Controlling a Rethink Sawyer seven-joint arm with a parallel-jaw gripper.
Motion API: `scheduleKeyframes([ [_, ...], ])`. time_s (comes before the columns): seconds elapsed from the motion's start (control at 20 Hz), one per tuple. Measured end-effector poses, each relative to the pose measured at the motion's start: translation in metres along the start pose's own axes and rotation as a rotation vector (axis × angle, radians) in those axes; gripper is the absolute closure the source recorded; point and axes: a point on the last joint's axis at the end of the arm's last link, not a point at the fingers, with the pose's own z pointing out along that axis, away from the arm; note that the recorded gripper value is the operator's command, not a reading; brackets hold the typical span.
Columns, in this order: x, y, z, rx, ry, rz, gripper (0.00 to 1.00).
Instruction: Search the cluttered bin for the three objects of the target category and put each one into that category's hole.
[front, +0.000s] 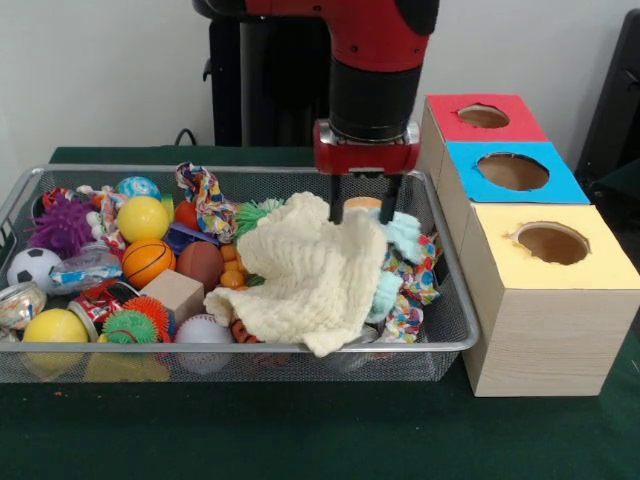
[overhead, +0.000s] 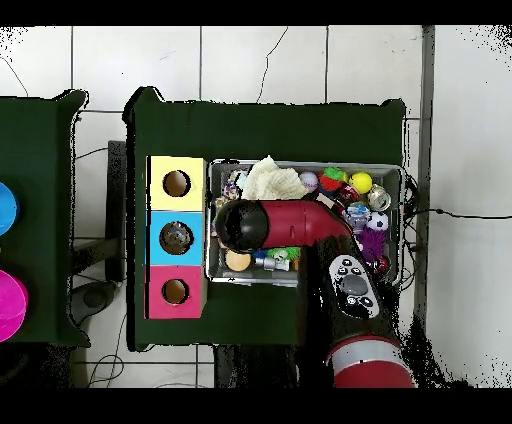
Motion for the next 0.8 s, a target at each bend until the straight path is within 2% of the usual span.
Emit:
scheduleKeyframes([
  [0.3, -0.01, -0.038, -0.033, 0.092, 0.031, 0.018, 0.0],
  [0.45, -0.014, -0.045, -0.042, 0.123, 0.023, 0.014, 0.0],
  [0.55, -0.021, -0.05, -0.051, 0.164, 0.001, 0.001, 0.0],
  [0.8, -0.028, -0.051, -0.061, 0.231, -0.024, -0.033, 0.0],
])
